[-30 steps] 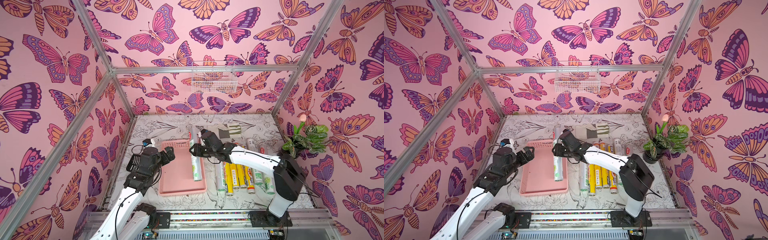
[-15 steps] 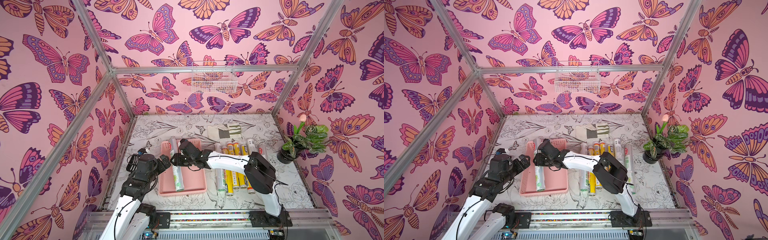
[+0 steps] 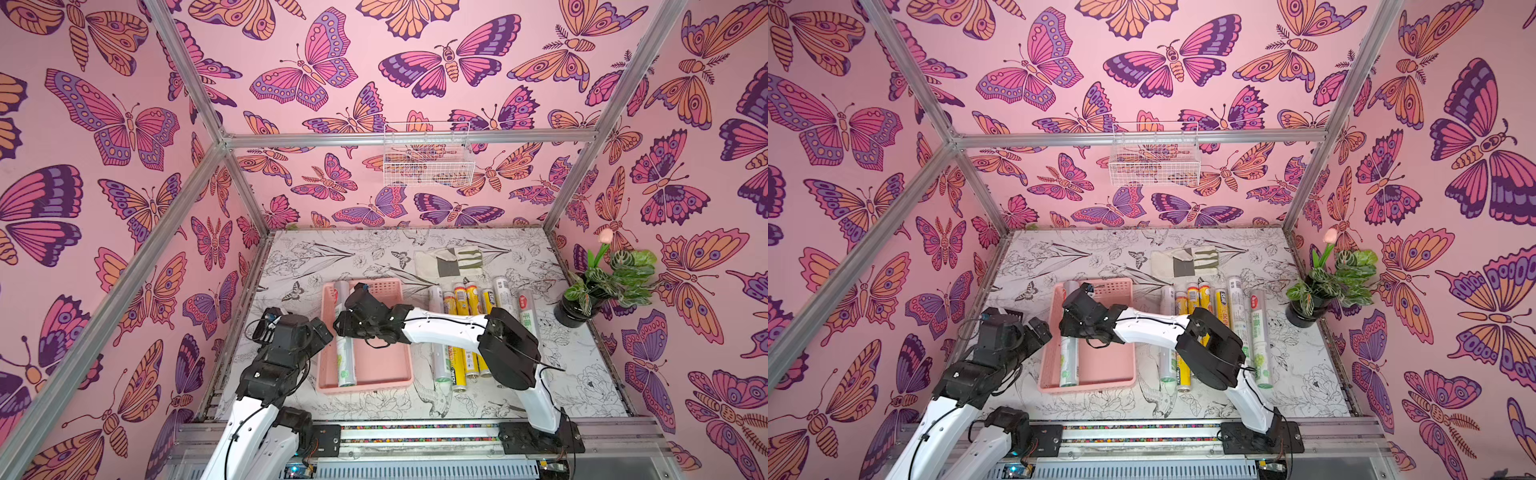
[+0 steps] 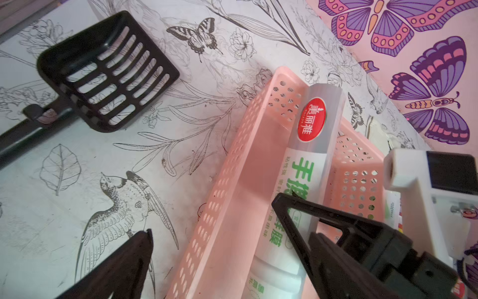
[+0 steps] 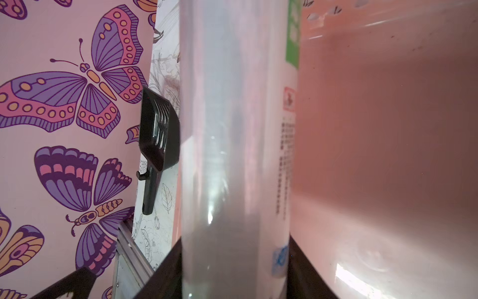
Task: Put the plastic wrap into the basket
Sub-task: Place the plastic wrap in the basket.
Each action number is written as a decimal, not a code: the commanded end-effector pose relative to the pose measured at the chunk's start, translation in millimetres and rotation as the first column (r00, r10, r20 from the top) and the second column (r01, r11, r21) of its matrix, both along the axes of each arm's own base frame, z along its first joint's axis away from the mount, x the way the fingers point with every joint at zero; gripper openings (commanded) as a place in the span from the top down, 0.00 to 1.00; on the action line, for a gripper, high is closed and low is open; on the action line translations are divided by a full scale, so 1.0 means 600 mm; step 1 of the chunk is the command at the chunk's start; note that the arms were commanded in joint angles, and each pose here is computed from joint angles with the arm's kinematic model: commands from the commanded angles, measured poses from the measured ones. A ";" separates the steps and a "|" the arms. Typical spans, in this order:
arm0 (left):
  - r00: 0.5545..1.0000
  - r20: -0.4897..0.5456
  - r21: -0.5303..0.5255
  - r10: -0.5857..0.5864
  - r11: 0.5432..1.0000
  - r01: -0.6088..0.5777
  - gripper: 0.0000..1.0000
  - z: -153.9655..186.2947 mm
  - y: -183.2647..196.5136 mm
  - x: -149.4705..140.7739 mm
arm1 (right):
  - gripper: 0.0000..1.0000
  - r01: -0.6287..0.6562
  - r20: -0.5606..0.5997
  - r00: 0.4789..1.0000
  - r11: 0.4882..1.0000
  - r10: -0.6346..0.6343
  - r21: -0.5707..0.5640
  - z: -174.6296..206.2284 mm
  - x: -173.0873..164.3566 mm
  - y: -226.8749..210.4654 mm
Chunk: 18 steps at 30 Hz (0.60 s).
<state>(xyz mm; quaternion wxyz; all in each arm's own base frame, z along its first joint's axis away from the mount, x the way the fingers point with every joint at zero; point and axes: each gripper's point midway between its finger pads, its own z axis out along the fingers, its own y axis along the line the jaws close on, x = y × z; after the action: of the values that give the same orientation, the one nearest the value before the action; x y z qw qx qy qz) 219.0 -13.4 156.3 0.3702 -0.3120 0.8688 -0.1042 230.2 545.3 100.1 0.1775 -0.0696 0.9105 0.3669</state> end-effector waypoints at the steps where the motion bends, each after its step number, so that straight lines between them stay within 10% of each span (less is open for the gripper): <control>1: 0.999 -0.008 0.038 0.054 0.998 -0.053 0.00 0.006 0.021 -0.012 | 0.75 0.030 -0.023 0.999 0.999 -0.029 0.042 0.004 0.001 0.026; 18: 0.978 -0.109 -0.225 -0.179 0.963 0.151 0.00 -0.064 -0.082 0.021 | 0.58 0.038 -0.068 0.997 0.999 -0.039 -0.015 -0.059 0.035 0.036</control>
<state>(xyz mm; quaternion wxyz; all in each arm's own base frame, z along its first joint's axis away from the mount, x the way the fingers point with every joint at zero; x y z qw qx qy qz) 225.8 -43.3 124.9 0.2926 -0.2935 0.8970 -0.1539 236.7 556.1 42.7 0.1416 -0.0460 0.9323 0.3295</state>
